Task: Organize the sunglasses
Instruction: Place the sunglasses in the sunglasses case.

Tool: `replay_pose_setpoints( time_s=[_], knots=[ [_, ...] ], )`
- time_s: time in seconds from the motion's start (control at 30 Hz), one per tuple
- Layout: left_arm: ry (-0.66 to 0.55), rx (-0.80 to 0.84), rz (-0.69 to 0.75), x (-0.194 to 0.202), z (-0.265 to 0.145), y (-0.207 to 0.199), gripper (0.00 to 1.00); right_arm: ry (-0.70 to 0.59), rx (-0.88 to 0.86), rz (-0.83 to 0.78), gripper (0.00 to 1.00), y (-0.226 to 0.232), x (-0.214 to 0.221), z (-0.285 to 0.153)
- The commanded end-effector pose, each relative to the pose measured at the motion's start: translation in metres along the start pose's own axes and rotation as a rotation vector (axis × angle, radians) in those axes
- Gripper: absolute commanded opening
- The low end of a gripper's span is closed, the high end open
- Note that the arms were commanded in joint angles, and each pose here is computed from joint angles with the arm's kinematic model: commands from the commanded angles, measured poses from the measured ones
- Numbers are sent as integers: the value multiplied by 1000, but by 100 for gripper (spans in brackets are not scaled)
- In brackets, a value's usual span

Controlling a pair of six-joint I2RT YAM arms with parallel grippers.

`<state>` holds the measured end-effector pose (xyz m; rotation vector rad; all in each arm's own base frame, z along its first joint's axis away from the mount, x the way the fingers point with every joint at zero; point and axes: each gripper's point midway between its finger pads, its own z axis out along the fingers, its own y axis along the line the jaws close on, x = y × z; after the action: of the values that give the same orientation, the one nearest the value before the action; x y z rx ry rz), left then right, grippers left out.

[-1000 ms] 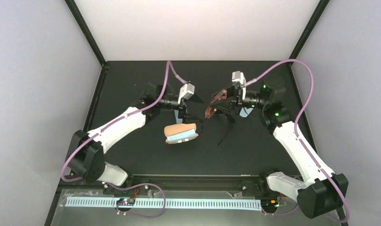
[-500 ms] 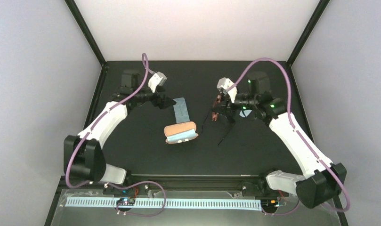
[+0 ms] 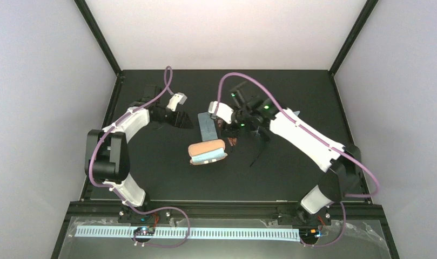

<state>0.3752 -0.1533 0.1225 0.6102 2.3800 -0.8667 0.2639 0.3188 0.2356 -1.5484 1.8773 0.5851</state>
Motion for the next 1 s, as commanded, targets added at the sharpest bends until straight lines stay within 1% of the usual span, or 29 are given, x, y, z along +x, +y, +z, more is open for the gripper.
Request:
replay_pose_setpoints(
  time_s=[0.0, 0.3, 0.5, 0.67, 0.8, 0.97],
  knots=[
    [-25, -50, -57, -11, -16, 19, 79, 190, 25, -47, 24, 1, 14, 28],
    [-76, -119, -53, -17, -40, 32, 80, 345, -15, -138, 22, 17, 15, 86],
    [-96, -95, -57, -17, -44, 30, 81, 428, -25, -163, 21, 13, 26, 121],
    [-108, -95, -50, -20, -47, 29, 81, 497, -31, -185, 21, 17, 38, 138],
    [-123, -98, -30, -23, -50, 27, 81, 520, -30, -186, 20, 17, 46, 148],
    [-127, -96, -24, -23, -50, 27, 81, 552, -66, -189, 20, 30, 55, 156]
  ],
)
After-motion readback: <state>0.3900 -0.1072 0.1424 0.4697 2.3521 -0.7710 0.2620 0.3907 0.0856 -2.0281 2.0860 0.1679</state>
